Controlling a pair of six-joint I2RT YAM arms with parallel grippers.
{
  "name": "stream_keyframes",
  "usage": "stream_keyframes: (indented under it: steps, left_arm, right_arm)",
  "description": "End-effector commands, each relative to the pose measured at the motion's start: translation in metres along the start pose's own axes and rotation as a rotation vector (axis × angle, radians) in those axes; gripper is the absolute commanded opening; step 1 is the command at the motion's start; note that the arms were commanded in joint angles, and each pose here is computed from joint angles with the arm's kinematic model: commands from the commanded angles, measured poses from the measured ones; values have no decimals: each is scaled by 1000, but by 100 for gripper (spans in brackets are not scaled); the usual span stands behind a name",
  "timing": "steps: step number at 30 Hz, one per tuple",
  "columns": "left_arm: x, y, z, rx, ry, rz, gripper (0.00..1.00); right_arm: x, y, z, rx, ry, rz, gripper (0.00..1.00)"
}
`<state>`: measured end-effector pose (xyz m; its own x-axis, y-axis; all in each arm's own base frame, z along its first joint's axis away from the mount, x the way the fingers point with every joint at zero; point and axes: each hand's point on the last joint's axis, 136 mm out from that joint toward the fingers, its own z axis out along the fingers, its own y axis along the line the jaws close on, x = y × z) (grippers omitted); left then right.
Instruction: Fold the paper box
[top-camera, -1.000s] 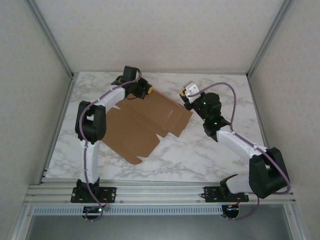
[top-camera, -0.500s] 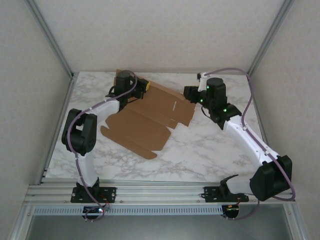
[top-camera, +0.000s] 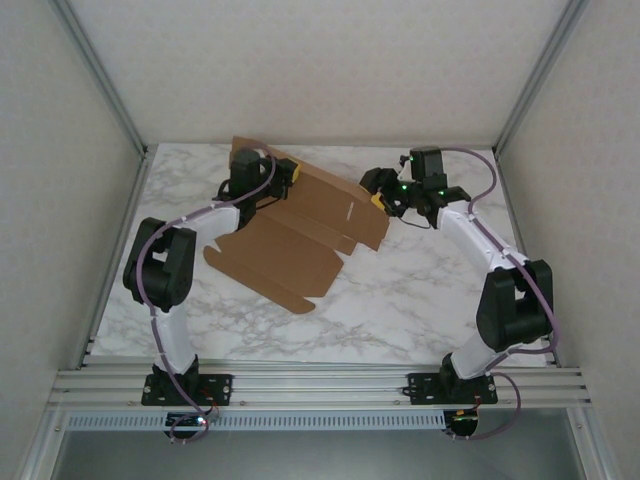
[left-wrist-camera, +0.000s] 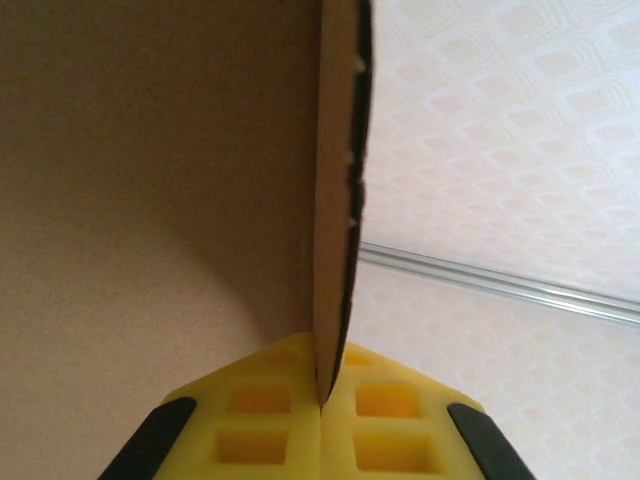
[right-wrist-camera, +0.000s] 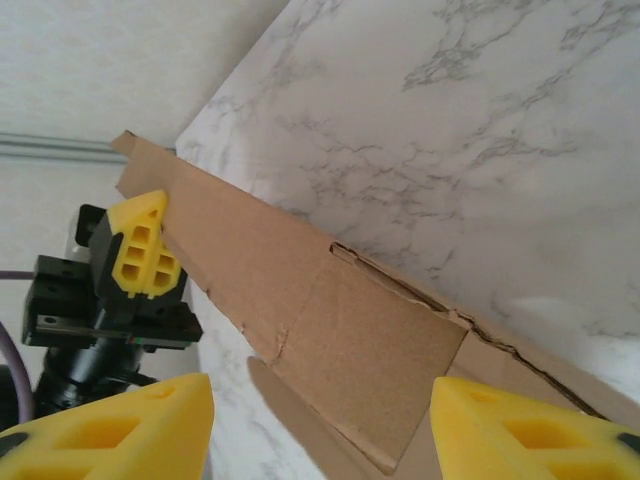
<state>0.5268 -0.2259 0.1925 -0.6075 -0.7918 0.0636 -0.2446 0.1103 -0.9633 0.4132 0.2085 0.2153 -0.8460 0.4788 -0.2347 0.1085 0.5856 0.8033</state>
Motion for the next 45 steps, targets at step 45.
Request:
stream_keyframes:
  steps: [45]
  left_arm:
    - [5,-37,-11,75,-14,-26,0]
  right_arm:
    - [-11,40,71,-144,55,308,53]
